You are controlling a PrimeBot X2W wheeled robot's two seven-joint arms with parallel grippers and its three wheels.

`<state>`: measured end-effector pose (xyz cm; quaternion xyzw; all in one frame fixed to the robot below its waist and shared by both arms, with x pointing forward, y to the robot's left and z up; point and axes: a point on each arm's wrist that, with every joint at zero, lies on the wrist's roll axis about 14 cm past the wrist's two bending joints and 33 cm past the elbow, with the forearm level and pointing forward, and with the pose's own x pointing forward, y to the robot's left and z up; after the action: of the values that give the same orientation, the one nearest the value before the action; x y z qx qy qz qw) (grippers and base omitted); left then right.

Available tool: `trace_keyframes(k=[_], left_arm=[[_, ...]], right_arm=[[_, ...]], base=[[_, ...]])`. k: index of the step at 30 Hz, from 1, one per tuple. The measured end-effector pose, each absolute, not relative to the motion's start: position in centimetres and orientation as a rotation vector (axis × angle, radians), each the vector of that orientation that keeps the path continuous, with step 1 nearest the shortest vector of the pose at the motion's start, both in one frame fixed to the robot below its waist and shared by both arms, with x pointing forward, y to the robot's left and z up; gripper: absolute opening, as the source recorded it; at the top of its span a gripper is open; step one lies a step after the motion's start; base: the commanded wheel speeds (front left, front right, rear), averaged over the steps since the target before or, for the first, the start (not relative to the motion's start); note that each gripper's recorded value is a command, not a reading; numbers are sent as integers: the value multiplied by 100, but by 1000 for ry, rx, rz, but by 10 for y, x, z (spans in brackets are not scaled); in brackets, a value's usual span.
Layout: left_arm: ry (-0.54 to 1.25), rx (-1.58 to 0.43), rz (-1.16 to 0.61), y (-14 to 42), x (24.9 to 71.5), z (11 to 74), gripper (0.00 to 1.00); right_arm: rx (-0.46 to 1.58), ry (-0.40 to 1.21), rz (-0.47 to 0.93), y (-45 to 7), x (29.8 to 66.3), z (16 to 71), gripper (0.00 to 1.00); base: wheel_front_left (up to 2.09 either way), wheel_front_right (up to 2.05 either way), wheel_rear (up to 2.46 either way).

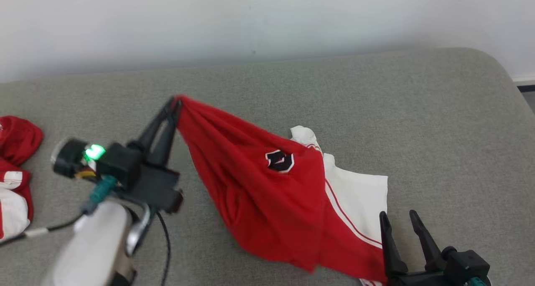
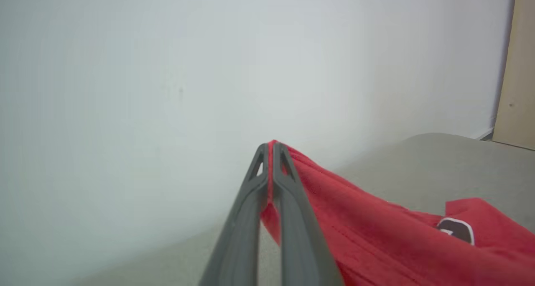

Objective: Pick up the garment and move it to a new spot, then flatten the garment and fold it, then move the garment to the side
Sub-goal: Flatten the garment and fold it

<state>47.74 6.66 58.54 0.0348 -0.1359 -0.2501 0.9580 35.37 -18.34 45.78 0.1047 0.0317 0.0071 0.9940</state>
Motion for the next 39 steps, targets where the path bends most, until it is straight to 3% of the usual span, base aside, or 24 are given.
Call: trace_keyframes(k=[9,14,32,33,34,39], left_arm=[[-526,247,-516,92,493,705,0],[-569,246,-517,95,493,736,0],[-164,179,-531,87,511,576,0],[-160,180,-514,90,515,575,38],[-154,195,-500,94,519,572,100],[-144,190,-451,105,525,568,100]], right_arm=[[225,47,15,-182,348,463,100],[230,48,-9,-189,343,462,100],[224,78,-38,-198,343,453,100],[223,82,-44,-199,342,451,100],[223,86,-47,-200,342,450,100],[224,90,-40,-198,344,449,100]], base=[[0,0,0],[0,0,0],[0,0,0],[0,0,0],[0,0,0],[0,0,0]])
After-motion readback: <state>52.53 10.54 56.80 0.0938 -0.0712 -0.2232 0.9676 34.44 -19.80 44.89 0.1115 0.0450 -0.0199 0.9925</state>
